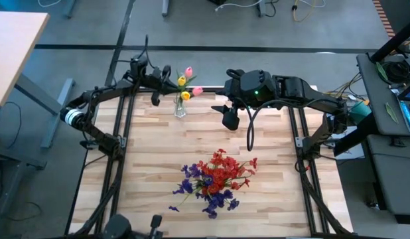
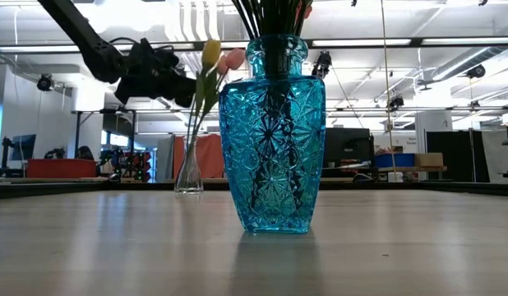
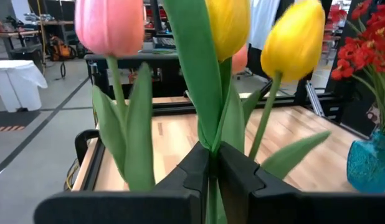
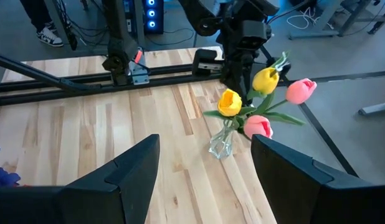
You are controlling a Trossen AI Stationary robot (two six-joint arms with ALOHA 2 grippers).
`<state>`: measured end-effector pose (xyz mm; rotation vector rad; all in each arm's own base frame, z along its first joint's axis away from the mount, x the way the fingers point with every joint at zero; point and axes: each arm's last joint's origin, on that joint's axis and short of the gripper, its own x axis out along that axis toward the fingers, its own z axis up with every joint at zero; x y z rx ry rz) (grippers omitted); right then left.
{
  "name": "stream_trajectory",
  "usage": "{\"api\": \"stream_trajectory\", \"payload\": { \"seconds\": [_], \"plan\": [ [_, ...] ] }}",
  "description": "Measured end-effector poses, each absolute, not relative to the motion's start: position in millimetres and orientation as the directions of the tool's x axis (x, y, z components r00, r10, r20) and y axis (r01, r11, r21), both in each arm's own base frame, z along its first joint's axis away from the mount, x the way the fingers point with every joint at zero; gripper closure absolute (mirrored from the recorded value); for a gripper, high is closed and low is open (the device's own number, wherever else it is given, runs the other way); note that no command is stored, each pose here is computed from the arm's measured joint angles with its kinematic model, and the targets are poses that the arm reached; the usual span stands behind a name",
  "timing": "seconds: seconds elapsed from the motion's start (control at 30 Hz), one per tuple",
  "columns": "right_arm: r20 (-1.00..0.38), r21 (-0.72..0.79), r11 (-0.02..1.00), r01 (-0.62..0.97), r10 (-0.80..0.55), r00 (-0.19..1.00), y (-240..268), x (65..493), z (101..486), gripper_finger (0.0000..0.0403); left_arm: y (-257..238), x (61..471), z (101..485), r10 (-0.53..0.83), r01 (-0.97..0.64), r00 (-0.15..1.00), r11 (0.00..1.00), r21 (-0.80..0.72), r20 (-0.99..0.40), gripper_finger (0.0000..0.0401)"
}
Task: Sort flowers into vase by color
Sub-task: Put the yellow flower into the transparent vase
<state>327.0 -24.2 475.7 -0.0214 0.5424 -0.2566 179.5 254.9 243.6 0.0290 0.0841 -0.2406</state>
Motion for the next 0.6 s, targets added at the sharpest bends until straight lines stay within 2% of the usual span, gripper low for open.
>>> {"api": "stream_trajectory", "payload": {
  "seconds": [0.33, 0.6],
  "plan": [
    [-0.508, -0.09, 0.968, 0.235, -0.247, 0.825, -24, 327, 476, 0.0158, 247, 175, 226, -0.233, 0.238, 0.969, 0.97, 0.052, -0.076, 0.039],
    [-0.508, -0.09, 0.968, 0.235, -0.247, 0.825, -24, 327, 476, 0.0158, 246, 174, 224, -0.226, 0.227, 0.971, 0.974, 0.012, -0.077, 0.038]
  ]
}}
